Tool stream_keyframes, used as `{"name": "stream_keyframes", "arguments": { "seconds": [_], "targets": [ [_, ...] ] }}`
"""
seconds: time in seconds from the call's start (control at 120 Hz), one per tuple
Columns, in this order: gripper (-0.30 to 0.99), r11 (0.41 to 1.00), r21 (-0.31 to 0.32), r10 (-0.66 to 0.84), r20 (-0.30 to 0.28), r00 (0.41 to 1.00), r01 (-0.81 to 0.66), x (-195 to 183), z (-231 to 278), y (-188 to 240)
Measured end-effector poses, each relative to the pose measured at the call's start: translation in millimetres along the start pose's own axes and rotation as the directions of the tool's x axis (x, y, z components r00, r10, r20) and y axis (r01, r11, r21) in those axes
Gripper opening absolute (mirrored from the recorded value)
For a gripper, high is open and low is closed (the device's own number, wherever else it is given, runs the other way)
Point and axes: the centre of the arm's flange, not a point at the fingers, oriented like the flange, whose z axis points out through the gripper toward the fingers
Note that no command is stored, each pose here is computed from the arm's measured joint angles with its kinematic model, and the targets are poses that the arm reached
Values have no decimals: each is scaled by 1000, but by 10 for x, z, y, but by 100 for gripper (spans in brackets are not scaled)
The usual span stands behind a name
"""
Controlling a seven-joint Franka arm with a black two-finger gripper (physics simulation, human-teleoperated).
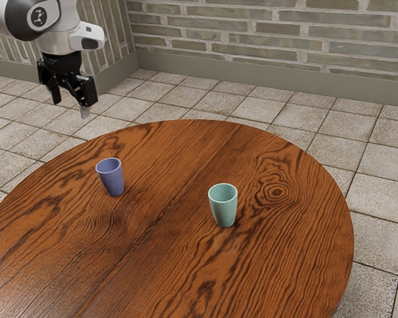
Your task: Place the left cup onto the right cup
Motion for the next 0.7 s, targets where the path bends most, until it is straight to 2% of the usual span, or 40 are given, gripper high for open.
{"name": "stream_keyframes", "arguments": {
  "seconds": [0.4,0.492,0.7],
  "targets": [
    [69,999,-6,-37,40,999,37,12,227,-50],
    [69,998,-6,-55,70,996,56,22,451,-135],
    [69,998,-19,-62,97,993,64,169,810,-136]
  ]
}}
